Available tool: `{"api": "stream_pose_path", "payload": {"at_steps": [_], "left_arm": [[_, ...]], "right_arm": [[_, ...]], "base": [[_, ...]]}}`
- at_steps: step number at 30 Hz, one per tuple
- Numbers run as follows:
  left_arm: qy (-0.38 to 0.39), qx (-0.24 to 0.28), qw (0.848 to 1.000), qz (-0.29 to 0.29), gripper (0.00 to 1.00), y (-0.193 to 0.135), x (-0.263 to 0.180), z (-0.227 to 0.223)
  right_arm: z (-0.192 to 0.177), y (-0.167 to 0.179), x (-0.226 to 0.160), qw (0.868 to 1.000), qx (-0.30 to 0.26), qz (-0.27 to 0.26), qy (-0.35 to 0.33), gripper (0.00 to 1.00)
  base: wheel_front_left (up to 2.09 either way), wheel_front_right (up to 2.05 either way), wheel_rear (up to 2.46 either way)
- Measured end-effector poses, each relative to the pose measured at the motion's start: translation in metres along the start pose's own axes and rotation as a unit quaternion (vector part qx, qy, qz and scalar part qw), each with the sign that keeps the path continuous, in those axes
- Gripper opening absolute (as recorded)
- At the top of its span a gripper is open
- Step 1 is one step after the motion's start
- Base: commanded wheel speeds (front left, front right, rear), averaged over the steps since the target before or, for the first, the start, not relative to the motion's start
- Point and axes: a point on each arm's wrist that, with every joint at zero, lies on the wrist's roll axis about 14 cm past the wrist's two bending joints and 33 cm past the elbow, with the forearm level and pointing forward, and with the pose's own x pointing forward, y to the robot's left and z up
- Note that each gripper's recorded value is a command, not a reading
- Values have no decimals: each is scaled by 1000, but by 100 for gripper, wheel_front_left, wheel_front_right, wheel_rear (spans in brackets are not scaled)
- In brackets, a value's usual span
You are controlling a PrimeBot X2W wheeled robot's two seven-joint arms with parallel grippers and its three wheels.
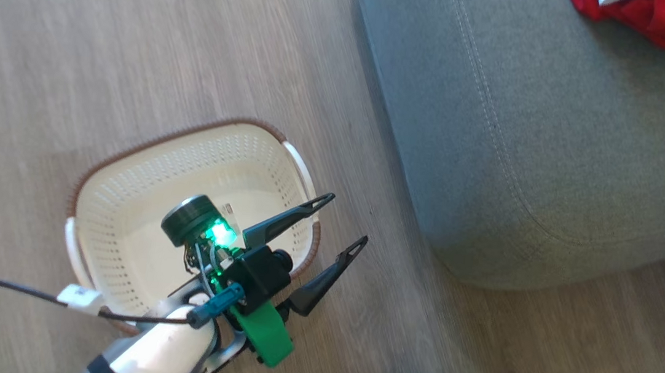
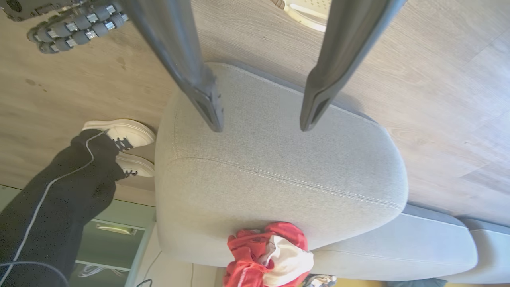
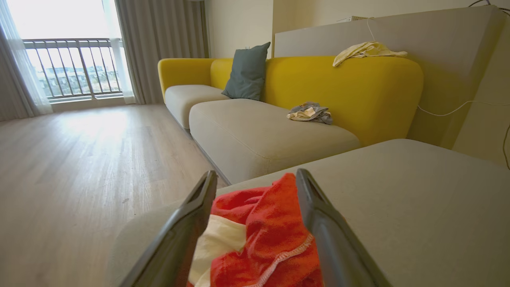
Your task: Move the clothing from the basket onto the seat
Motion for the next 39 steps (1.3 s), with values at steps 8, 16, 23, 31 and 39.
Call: {"api": "stream_pose_path", "payload": {"at_steps": [8,16,23,31,39], "left_arm": [[-25,-7,996,82,100,16,-19,32],[-52,-9,963,265,100,74,-80,58],[-74,22,904,421,100,116,-159,84],[-92,18,843,529,100,122,-232,95],[-87,10,822,563,100,113,-260,90]], "right_arm": [[42,47,-37,991,49,95,-77,100],[57,121,-79,967,105,207,-105,100],[42,173,-114,948,150,271,-79,100],[8,214,-159,930,194,311,-13,100],[-17,222,-182,927,214,306,35,100]], "base": [[0,0,0],[0,0,0],[0,0,0],[0,0,0],[0,0,0]]}}
